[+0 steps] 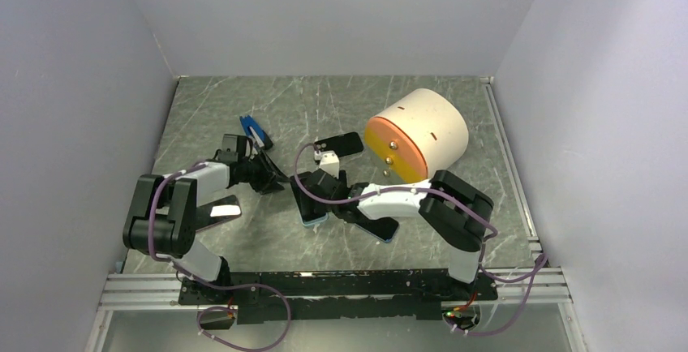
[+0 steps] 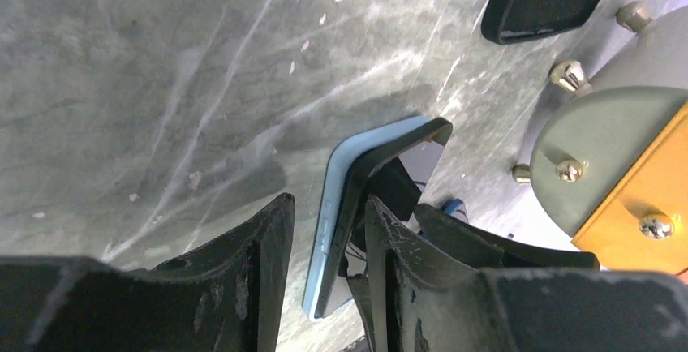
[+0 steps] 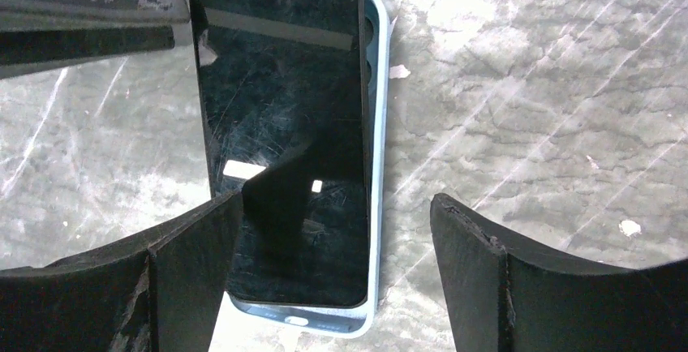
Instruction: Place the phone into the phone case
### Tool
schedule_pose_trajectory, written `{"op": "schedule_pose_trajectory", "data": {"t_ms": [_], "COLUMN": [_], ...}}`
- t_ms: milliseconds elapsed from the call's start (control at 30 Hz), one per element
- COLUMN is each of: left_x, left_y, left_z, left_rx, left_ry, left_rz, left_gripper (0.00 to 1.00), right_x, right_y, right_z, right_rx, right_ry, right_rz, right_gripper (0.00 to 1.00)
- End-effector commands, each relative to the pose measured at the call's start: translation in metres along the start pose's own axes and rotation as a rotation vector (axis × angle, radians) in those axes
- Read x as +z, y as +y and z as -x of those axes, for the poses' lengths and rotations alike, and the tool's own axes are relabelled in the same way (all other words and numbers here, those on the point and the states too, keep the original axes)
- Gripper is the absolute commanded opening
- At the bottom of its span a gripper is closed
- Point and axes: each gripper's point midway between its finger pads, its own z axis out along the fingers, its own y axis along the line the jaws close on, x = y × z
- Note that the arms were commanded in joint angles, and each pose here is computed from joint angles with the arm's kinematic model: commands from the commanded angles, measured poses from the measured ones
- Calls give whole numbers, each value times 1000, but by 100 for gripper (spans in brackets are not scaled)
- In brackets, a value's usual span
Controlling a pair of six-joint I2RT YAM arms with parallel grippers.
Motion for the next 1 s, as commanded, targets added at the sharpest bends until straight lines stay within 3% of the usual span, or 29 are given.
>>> {"op": "schedule_pose_trajectory", "data": {"t_ms": [0,233,633,833,967], "left_x": [1,10,18,-6,-19], "left_y": [-9,-15,-12,-31,-35], "left_z": [19,25,-13,-9,3], "left_rx": [56,89,165,181,211], "left_ry": [-68,-73,8,-41,-99], "left_rz": [15,19,71,56,95], "left_gripper": [43,36,25,38,46], "right_x": [-11,-6,-4,-10,-15], "right_y": [19,16,17,15,9], "right_z": [18,13,7,7,7], "right_rx": [25,23,32,39,47], "right_ry": [-45,-33,-14,-13,-18], "right_rz": [96,95,108,111,96], "right_gripper": [86,66,62,56,62]}}
